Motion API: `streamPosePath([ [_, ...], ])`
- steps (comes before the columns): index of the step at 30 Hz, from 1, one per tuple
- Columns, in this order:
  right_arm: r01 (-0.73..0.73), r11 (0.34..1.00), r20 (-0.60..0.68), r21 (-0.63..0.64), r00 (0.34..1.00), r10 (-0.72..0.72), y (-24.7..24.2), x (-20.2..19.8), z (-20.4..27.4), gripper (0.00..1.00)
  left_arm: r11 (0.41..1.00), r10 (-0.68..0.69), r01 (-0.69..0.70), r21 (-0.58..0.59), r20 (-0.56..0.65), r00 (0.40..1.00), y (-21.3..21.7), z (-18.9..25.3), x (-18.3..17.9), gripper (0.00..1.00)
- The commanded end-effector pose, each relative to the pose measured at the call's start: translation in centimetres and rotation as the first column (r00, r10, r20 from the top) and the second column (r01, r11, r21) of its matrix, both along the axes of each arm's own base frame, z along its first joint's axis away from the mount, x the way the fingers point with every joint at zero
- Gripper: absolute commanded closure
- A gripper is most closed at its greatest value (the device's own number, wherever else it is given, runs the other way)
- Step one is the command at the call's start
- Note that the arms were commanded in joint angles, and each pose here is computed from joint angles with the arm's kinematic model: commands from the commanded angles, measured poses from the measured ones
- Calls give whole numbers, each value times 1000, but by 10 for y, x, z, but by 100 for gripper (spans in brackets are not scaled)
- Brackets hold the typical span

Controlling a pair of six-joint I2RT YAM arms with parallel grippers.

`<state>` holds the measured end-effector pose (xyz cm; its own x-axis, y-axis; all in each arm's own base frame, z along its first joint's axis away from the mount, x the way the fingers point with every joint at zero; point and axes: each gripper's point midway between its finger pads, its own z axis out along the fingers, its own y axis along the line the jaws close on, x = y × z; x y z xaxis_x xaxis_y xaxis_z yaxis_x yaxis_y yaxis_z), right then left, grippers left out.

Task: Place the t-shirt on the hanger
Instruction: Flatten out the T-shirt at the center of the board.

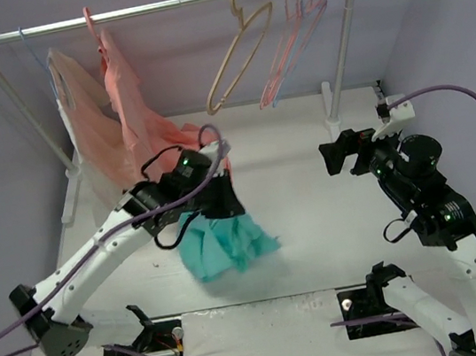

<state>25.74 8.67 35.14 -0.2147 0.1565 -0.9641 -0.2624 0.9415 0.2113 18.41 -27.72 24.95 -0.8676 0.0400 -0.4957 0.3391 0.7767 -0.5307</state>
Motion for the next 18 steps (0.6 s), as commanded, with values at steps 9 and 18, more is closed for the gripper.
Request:
streamPosePath([
  [9,-72,997,72,7,995,72,13,5,26,0,996,-85,88,-1,270,959,-9,83,7,95],
  [18,-50,999,-76,-18,996,49,9,4,-22,1,982,14,-13,190,-4,1000,52,-56,-40,46],
])
